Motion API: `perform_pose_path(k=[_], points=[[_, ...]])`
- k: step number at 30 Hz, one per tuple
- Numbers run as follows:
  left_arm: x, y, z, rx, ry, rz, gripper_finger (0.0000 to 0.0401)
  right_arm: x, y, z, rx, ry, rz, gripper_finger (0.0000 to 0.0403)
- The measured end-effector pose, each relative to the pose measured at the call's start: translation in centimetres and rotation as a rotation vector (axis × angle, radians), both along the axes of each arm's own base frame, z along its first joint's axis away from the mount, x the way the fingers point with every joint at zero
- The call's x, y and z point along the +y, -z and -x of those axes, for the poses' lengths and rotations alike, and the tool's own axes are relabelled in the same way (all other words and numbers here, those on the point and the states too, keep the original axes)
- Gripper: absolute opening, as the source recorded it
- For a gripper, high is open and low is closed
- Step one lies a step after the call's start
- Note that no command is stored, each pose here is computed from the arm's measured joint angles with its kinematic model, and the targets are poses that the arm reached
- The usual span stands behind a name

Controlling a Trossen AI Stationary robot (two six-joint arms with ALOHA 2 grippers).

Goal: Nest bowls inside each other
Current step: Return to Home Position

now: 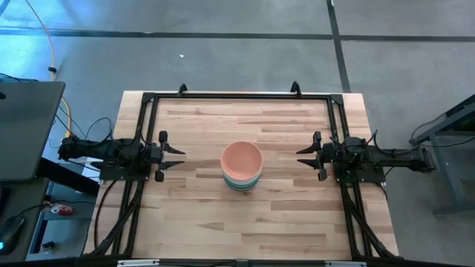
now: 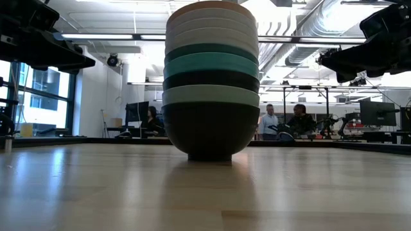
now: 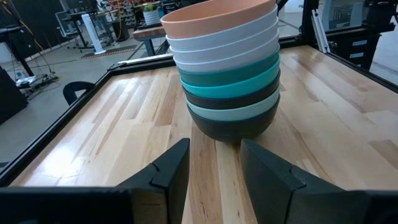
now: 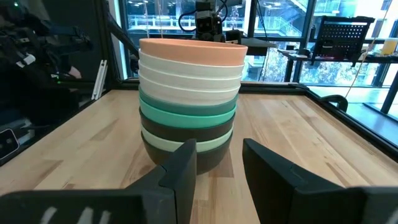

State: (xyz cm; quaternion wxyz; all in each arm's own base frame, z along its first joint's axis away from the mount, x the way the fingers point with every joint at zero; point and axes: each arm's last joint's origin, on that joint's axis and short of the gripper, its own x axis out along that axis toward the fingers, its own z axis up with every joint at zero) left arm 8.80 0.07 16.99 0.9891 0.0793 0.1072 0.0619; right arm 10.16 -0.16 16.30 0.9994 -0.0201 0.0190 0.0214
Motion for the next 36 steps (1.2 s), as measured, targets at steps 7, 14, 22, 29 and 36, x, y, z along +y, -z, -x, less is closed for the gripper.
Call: perform_pose_path(k=[7,14,22,29,36], points=[[0.0,0.01,0.0,0.0,0.0,0.0,0.0131,0.0,0.0,0.0,0.0,0.0,0.001,0.0124],[0.0,0.01,0.0,0.0,0.0,0.0,0.0131,0.0,0.0,0.0,0.0,0.0,0.0,0.0124],[0.0,0.01,0.0,0.0,0.0,0.0,0.0131,0.0,0.0,0.0,0.0,-0.001,0.0,0.0124],[0.0,0.01,0.0,0.0,0.0,0.0,0.0131,0.0,0.0,0.0,0.0,0.0,0.001,0.0124],[-0.01,-0.88,-0.16,-0.093,0.0,-0.003,0.0131,0.0,0.0,0.0,0.0,-0.001,0.0,0.0124]])
